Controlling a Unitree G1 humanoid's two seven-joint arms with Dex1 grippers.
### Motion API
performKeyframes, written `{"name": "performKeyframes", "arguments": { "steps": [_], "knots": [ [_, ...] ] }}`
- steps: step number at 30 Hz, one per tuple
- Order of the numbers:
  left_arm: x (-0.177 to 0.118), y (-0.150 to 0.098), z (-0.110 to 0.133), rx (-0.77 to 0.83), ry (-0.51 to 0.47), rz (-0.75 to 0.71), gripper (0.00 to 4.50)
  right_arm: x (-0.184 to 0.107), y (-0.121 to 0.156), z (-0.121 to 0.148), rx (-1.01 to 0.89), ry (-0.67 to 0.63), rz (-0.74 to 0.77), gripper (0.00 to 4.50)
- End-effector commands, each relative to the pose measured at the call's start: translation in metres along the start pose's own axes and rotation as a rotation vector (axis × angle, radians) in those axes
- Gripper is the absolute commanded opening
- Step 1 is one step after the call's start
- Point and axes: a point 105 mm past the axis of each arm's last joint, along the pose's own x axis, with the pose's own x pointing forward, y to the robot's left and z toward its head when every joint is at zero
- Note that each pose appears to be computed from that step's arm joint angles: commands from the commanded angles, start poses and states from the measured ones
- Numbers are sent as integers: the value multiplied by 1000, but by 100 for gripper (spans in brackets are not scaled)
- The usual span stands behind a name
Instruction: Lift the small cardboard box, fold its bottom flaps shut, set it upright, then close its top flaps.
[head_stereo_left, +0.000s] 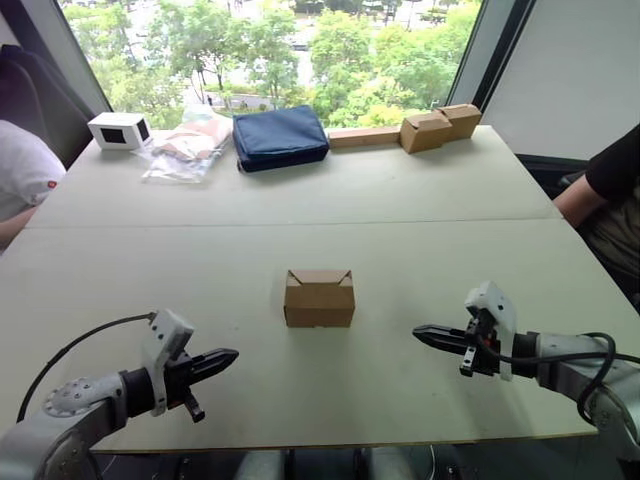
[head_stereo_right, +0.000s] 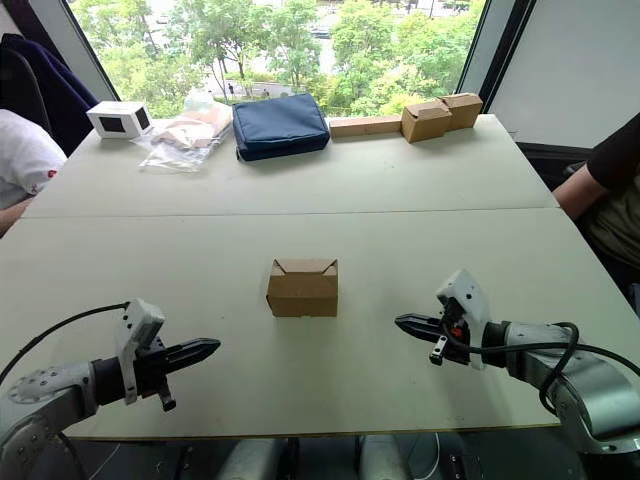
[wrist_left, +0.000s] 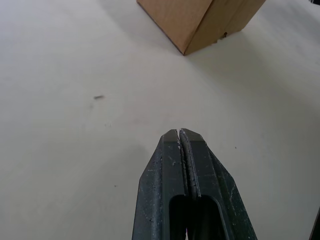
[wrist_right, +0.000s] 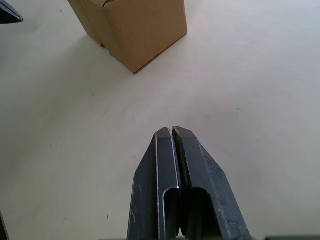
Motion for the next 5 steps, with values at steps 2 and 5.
{"name": "performKeyframes", "arguments": {
  "steps": [2, 5],
  "knots": [
    [-3, -3, 8, 11, -43, 4, 2, 3, 3, 5, -31, -10, 30, 0],
    [-3, -2, 10, -5, -63, 9, 2, 5, 1, 8, -36, -13, 34, 0]
  ]
}}
